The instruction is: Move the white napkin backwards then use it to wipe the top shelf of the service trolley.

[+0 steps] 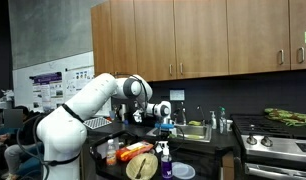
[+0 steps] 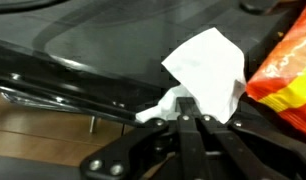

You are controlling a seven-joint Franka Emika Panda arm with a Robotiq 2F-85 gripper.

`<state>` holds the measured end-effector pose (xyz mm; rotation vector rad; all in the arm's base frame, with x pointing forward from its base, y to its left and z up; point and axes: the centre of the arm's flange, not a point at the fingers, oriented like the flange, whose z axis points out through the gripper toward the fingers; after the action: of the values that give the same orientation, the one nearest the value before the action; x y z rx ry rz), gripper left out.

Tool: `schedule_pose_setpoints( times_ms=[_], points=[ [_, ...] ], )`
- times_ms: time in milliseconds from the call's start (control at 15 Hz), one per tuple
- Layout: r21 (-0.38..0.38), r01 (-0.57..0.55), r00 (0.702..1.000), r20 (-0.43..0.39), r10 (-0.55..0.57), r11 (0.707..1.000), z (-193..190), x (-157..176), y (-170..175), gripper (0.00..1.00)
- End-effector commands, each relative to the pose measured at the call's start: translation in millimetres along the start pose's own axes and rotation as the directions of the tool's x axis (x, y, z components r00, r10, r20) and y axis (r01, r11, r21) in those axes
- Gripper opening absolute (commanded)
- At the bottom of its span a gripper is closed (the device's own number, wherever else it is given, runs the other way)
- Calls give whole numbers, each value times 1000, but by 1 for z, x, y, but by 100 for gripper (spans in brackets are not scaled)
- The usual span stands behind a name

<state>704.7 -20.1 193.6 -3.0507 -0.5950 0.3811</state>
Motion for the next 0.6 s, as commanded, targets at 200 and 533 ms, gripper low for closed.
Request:
schedule_pose_setpoints(
  times_ms=[200, 533],
  points=[
    [-39, -111, 994, -2, 111, 993, 20, -43, 71, 0],
    [-60, -199, 980, -6, 199, 978, 18, -75, 115, 0]
  ],
)
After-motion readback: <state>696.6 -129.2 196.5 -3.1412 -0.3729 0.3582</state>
